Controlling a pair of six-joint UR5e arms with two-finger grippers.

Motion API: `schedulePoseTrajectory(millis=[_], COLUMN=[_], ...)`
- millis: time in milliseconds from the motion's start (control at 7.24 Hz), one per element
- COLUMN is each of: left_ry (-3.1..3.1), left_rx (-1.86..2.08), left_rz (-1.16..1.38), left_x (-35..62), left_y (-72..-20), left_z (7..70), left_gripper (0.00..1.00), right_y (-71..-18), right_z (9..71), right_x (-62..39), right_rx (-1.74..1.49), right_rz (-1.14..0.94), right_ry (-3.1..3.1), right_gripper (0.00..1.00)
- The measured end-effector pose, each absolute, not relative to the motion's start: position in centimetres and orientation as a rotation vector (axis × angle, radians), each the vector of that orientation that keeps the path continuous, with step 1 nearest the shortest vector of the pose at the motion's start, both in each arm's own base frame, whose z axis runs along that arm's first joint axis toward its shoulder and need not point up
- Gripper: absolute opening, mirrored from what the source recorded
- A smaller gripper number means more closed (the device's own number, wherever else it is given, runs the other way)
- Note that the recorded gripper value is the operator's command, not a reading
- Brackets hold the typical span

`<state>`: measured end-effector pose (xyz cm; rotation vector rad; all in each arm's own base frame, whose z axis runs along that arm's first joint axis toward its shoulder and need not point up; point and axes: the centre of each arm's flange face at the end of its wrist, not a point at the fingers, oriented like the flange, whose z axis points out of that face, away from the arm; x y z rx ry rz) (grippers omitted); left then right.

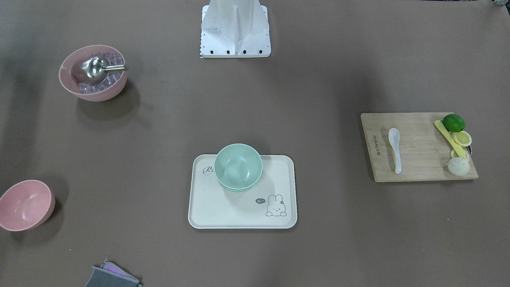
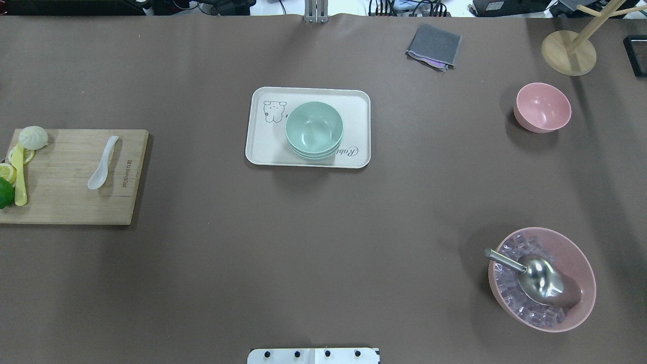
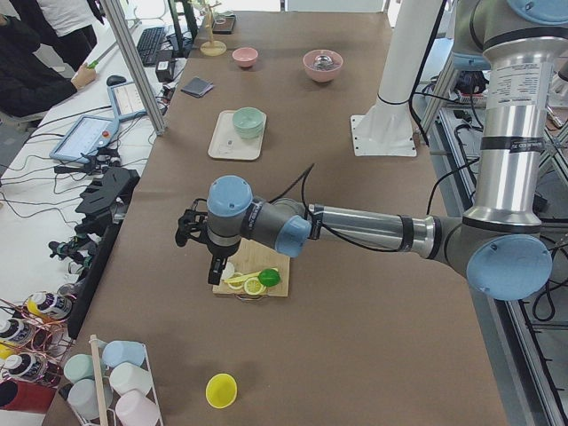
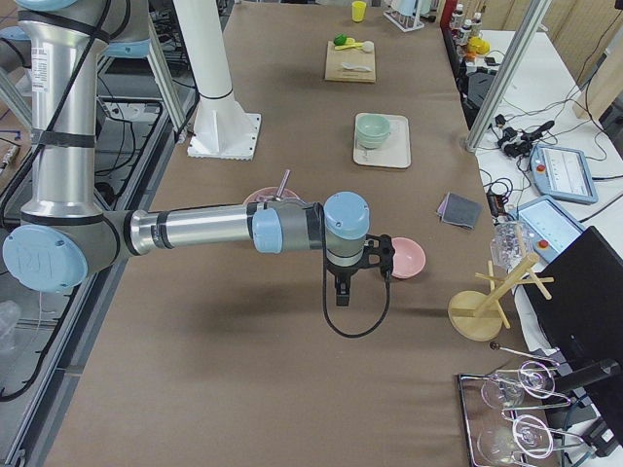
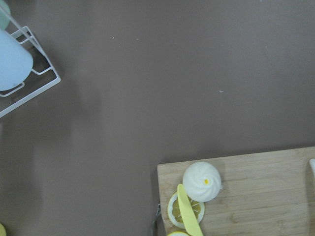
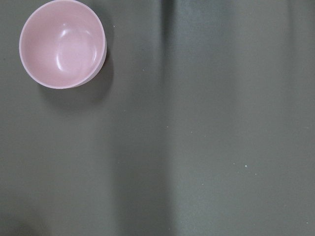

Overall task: Stack pink bowl on green and place spoon
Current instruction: 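Move left gripper over the white spoon while right gripper approaches the pink bowl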

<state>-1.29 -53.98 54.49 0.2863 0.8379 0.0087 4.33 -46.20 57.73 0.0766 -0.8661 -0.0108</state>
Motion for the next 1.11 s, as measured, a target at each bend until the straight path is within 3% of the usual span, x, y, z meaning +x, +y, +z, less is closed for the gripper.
schedulePoseTrajectory(millis=[553,1105], left_ry=[0.877,0.794], left_rx=[0.265,0.269], left_rz=[0.063,0.029], left_x=[12.9,24.4], left_y=[-56.7,-54.7], left_z=[45.5,46.5], left_gripper=[0.98,0.98], right_y=[-47.3,-47.3], right_z=[57.1,57.2], right_x=[3.9,3.5], right_rx=[0.091,0.078], right_rz=[-0.035,-0.025], right_ry=[-0.862,-0.885], right_gripper=[1.0,1.0])
